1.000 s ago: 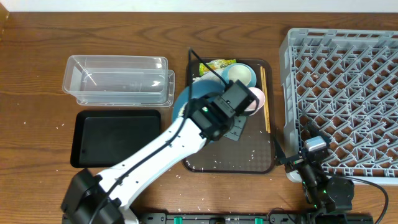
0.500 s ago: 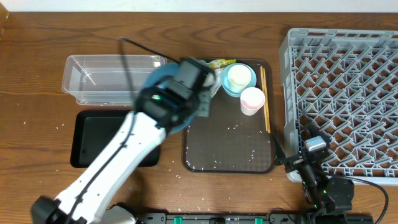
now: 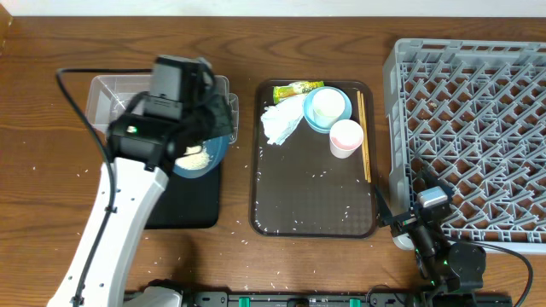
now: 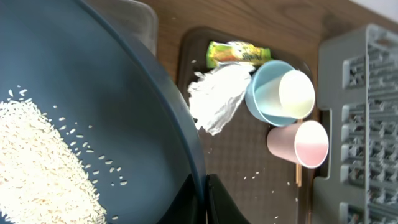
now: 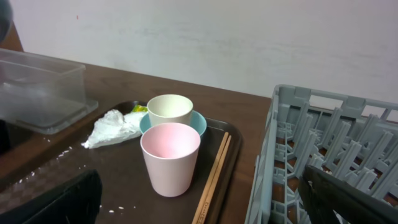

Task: Sort waste into correct bins and load items into the dishwasher rack
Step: 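Lift the blue plate with the left gripper over the black tray, then tilt the blue plate with the left gripper, dumping rice onto black tray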

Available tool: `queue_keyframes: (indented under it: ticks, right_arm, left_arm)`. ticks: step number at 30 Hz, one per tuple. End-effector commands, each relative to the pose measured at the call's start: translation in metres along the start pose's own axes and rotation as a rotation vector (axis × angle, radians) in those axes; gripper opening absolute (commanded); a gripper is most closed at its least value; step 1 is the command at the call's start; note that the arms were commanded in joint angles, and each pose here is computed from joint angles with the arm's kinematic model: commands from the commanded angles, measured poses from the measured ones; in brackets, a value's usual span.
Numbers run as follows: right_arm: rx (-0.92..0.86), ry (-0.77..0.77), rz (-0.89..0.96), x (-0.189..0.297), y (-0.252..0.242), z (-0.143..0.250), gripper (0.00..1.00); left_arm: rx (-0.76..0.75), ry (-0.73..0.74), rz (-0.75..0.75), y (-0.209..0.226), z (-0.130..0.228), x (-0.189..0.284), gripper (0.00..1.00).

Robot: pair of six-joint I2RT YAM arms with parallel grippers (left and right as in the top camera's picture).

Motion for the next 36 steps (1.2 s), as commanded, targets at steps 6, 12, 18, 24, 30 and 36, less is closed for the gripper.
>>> queue_keyframes:
  ticks: [6,12,18,24,30,36]
  right_arm:
    - [-0.001,0.003,-0.023,0.0,0.005,0.001,0.99]
    - [-0.001,0.003,-0.023,0.0,0.005,0.001,0.99]
    - [-0.001,0.003,-0.023,0.0,0.005,0.001,0.99]
    - [-0.001,0.003,-0.023,0.0,0.005,0.001,0.99]
    - [-0.001,0.003,-0.023,0.0,0.005,0.001,0.99]
    - [-0.001,0.003,-0.023,0.0,0.005,0.001,0.99]
  left_arm:
    - [0.17,0.04,0.1,0.034,-0.002,0.014,0.06]
    - [0.256,0.061,0.163,0.049,0.001,0.016,0.06]
    - [0.285,0.072,0.312,0.045,0.0,0.025,0.06]
    - [0.333,0.076,0.408,0.048,0.0,0.032,0.06]
    - [0.388,0.078,0.476,0.062,0.008,0.032,0.06]
    - [0.438,0.057,0.526,0.081,0.015,0.033,0.06]
Point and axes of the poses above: each gripper's point midway between its finger pads, its own x axis back along the fingers, its own y axis along the line the jaws close on, z = x × y, the point moved 3 cm from there along x, back along the fingers, and after that the axes turned 8 degrees about -x, right-handed, at the moved point
